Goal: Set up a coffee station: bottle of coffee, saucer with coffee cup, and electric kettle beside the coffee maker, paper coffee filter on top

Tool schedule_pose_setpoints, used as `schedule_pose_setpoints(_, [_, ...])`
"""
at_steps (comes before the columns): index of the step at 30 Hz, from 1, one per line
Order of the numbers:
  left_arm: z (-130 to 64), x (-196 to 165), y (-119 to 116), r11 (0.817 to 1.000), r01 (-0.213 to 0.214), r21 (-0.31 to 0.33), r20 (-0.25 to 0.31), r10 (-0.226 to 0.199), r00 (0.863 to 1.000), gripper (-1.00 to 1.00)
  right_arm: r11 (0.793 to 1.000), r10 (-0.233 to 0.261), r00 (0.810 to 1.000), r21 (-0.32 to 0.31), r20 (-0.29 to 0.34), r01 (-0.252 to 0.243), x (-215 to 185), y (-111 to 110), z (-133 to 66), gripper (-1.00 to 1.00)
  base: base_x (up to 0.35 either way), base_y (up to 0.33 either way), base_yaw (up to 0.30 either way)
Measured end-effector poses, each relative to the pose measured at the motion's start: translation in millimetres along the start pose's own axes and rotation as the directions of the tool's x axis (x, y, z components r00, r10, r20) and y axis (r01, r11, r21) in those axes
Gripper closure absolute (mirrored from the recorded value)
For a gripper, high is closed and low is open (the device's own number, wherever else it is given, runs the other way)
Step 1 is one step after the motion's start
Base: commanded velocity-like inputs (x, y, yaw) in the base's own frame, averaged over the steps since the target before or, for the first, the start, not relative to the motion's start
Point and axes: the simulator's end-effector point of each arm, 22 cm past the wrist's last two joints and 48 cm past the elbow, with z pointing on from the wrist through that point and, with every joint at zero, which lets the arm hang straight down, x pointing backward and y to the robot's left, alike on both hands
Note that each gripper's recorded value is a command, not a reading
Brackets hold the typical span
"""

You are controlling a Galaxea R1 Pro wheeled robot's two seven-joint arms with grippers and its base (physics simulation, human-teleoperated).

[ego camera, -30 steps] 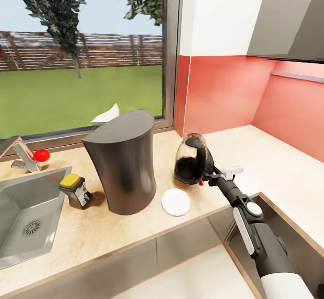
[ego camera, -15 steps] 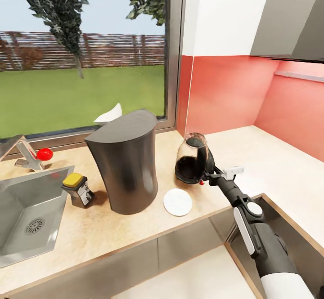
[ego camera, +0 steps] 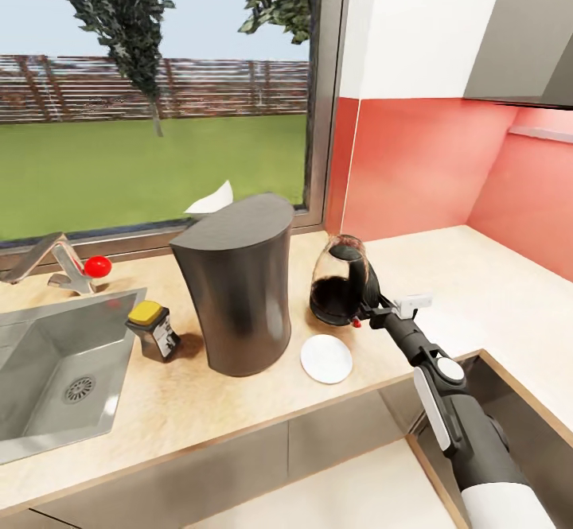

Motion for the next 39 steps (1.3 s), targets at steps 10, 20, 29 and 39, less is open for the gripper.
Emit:
schedule_pose_setpoints(10, [-0.1,1.2,0.3,1.000,-0.001,-0.001,-0.003,0.001,1.000,-1.00,1.000,0.004,1.000,0.008,-0.017,-0.004,10.6,-3.5,-0.2,1.00,0.049,0.000,0.029])
schedule_pose_setpoints(20, [-0.1,1.1,0.3,1.000,0.000,-0.001,-0.002,0.000,1.000,-1.00,1.000,-0.002,1.000,0.008,0.010,0.002,12.5,-3.7,-0.7,1.00,0.054,0.000,0.000])
schedule_pose_setpoints(29, [0.0,0.7,0.4,1.000,0.002,-0.002,-0.002,-0.002,1.000,-1.00,1.000,0.007,1.000,0.009,-0.018,-0.006,27.0,-4.3,-0.9,1.00,0.043,0.002,0.000])
schedule_pose_setpoints(39, [0.0,0.9,0.6,1.000,0.001,-0.002,-0.002,-0.001,1.000,-1.00,1.000,0.006,1.000,0.007,-0.019,-0.005,27.4,-3.4,-0.8,1.00,0.000,0.088,0.000])
